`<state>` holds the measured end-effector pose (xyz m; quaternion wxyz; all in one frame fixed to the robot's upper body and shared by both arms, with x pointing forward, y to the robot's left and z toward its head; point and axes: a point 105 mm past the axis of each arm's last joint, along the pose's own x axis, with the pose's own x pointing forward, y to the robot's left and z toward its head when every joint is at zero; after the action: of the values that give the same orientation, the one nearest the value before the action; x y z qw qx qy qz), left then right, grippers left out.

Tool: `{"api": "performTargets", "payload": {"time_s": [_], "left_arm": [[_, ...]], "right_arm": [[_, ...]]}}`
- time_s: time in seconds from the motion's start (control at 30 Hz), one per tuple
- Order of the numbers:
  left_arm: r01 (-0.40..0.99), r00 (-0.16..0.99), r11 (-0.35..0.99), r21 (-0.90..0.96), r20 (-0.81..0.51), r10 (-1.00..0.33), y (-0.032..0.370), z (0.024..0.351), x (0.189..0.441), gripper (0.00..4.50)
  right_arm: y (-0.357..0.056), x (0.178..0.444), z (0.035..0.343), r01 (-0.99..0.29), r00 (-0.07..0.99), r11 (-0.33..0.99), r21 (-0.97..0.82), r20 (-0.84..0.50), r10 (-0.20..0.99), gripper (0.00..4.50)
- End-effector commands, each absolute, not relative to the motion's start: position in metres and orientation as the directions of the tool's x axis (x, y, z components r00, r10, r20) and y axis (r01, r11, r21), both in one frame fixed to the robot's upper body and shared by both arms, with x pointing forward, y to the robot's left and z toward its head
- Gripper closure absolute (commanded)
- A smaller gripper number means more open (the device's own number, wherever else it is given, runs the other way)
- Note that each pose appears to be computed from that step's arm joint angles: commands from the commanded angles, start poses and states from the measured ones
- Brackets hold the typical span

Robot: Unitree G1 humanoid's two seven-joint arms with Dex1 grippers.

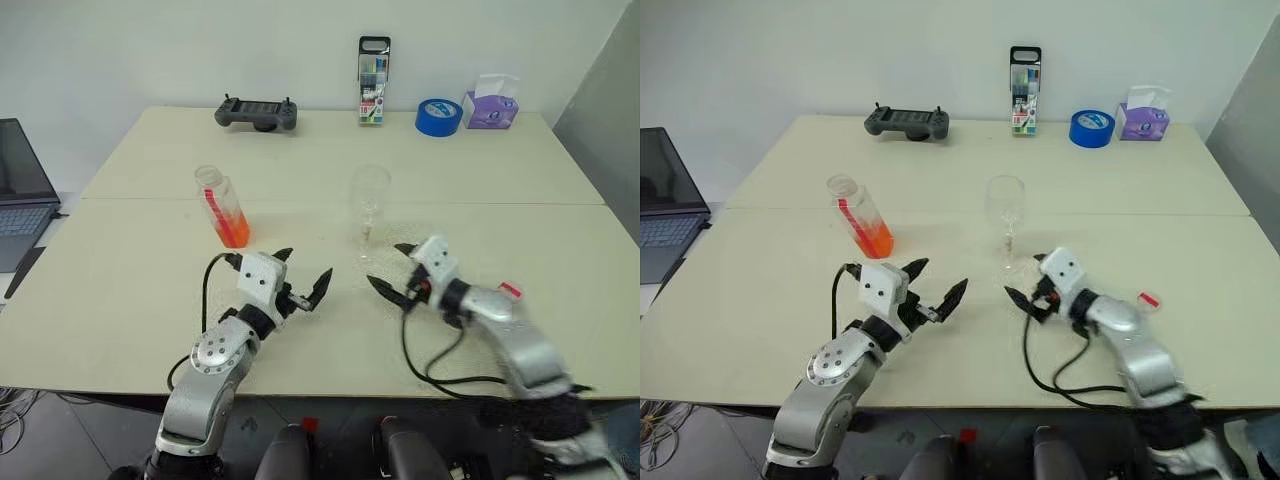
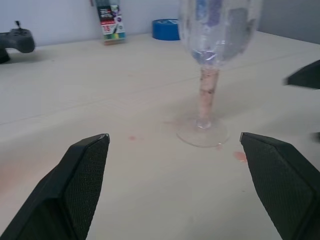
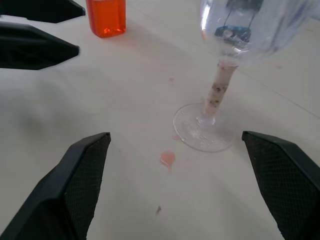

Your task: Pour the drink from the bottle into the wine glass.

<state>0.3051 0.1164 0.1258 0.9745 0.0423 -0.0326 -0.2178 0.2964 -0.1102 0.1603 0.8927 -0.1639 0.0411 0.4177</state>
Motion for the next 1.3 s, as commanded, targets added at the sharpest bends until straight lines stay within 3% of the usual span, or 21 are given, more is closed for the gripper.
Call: {"api": "performTargets", "payload": {"time_s": [0.03, 0.23, 0.37, 0.47, 0.73, 1.3], "left_arm": [[0.312, 0.936, 0.941, 0.133, 0.128, -0.328, 0.132, 0.145, 0.317, 0.0], [0.101, 0.974, 0.983, 0.154, 0.185, -0.129, 0.183, 0.162, 0.338, 0.0], [0.016, 0.974, 0.99, 0.143, 0.219, -0.047, 0.205, 0.169, 0.337, 0.0], [-0.035, 0.975, 0.992, 0.121, 0.222, 0.007, 0.217, 0.171, 0.336, 0.0], [-0.029, 0.976, 0.995, 0.091, 0.218, 0.008, 0.22, 0.173, 0.34, 0.0], [-0.031, 0.967, 0.994, 0.105, 0.254, 0.004, 0.224, 0.187, 0.4, 0.0]], "right_arm": [[-0.112, 0.272, 0.215, -0.818, 0.561, 0.496, -0.291, -0.211, 0.801, 0.02], [-0.106, 0.258, 0.292, -0.869, 0.437, 0.356, -0.343, -0.199, 0.877, 0.02], [-0.097, 0.258, 0.314, -0.876, 0.388, 0.298, -0.38, -0.186, 0.903, 0.02], [-0.094, 0.255, 0.318, -0.898, 0.327, 0.237, -0.37, -0.202, 0.923, 0.02], [-0.101, 0.269, 0.307, -0.883, 0.349, 0.209, -0.42, -0.29, 0.891, 0.02], [-0.096, 0.262, 0.305, -0.889, 0.324, 0.186, -0.419, -0.289, 0.901, 0.02]]}}
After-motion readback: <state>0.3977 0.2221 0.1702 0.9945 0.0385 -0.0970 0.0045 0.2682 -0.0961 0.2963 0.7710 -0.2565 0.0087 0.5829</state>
